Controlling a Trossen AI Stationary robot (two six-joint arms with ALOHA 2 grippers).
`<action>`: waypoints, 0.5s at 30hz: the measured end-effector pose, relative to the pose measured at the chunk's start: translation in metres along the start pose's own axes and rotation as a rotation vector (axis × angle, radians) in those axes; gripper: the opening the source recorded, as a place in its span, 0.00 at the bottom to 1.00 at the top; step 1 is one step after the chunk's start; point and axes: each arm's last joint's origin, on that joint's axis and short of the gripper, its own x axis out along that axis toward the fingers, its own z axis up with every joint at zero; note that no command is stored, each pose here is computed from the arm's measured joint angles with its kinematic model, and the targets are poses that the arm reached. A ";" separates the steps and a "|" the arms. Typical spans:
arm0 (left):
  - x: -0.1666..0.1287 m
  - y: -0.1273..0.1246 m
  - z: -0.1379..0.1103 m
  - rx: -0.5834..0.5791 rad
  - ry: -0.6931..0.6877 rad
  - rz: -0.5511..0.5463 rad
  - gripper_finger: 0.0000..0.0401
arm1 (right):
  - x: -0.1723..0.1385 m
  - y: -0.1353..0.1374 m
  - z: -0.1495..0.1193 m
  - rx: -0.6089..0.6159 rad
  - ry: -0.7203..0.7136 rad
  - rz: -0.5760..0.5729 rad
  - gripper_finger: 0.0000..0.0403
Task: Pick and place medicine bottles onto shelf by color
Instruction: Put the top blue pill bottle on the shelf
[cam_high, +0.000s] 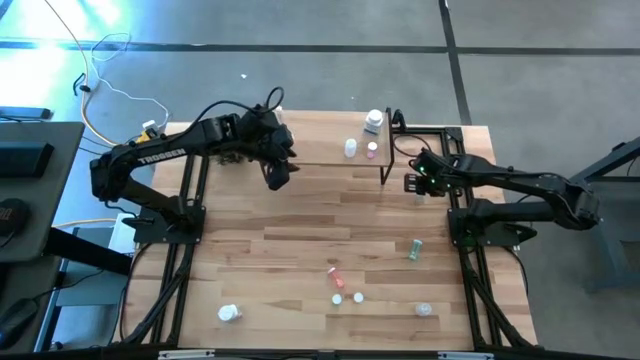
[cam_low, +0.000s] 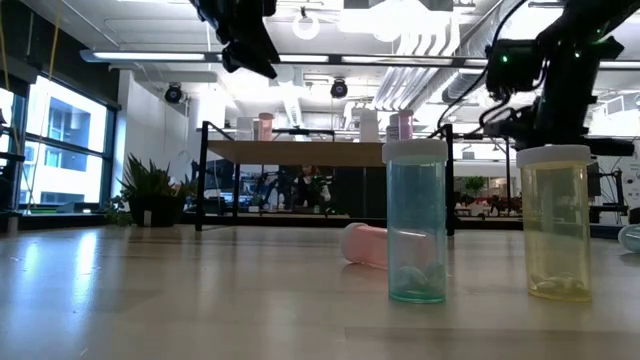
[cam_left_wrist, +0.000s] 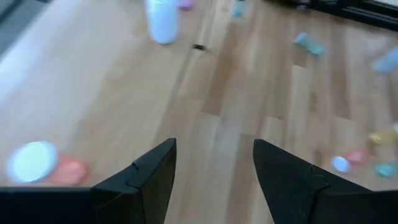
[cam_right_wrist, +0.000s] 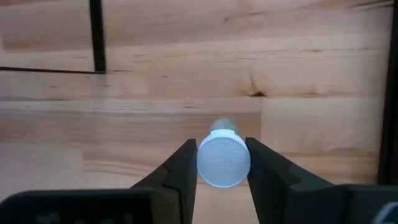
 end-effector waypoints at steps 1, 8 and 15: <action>0.000 0.003 0.000 -0.003 -0.001 0.017 0.50 | -0.004 0.001 0.001 0.000 0.000 0.000 0.25; -0.003 0.018 0.000 0.013 -0.001 0.102 0.50 | -0.034 0.012 0.010 0.001 -0.018 0.022 0.25; -0.004 0.027 -0.001 0.055 0.000 0.127 0.50 | -0.077 0.026 0.025 -0.004 -0.149 0.068 0.26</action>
